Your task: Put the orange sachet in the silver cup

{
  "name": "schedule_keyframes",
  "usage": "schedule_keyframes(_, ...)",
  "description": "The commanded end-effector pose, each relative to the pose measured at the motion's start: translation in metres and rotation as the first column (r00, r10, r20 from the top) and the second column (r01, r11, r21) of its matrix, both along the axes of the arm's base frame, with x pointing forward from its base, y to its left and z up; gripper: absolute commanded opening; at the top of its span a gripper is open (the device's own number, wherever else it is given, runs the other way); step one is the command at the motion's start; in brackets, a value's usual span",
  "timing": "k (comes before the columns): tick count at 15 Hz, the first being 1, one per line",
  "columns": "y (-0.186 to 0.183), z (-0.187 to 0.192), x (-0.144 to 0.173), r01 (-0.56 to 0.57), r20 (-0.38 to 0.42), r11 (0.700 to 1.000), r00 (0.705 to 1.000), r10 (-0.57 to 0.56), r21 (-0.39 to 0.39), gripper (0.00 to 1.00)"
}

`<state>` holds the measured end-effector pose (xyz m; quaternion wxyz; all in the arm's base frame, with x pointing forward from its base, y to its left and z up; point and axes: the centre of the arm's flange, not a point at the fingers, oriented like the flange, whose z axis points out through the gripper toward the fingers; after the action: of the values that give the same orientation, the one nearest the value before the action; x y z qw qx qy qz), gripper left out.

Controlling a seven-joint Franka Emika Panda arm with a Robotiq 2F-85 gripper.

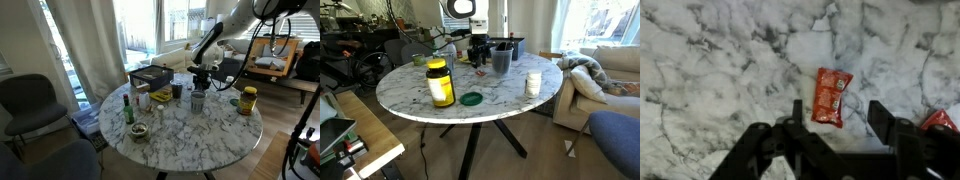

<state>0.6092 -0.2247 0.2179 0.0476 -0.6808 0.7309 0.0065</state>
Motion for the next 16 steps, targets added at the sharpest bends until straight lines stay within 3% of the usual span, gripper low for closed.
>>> schedule_keyframes(1, -0.009, -0.017, 0.013, 0.005, 0.023, 0.999, 1.000, -0.005, 0.041, 0.73)
schedule_keyframes(4, -0.005, -0.027, 0.019, 0.004, 0.014, 0.998, 1.000, -0.004, 0.057, 0.69)
schedule_keyframes(5, -0.003, -0.031, 0.020, 0.001, 0.009, 0.998, 1.000, -0.001, 0.063, 0.62)
schedule_keyframes(6, -0.001, -0.035, 0.022, -0.003, 0.002, 0.998, 1.000, 0.003, 0.066, 0.46)
schedule_keyframes(7, 0.000, -0.039, 0.023, -0.003, -0.004, 0.998, 1.000, 0.003, 0.065, 0.38)
schedule_keyframes(9, 0.001, -0.043, 0.024, -0.004, -0.007, 0.998, 1.000, 0.004, 0.066, 0.31)
schedule_keyframes(13, 0.001, -0.039, 0.026, -0.002, -0.002, 0.998, 1.000, 0.003, 0.060, 0.01)
schedule_keyframes(16, 0.009, -0.018, 0.023, -0.010, -0.013, 0.997, 1.000, 0.011, 0.072, 0.00)
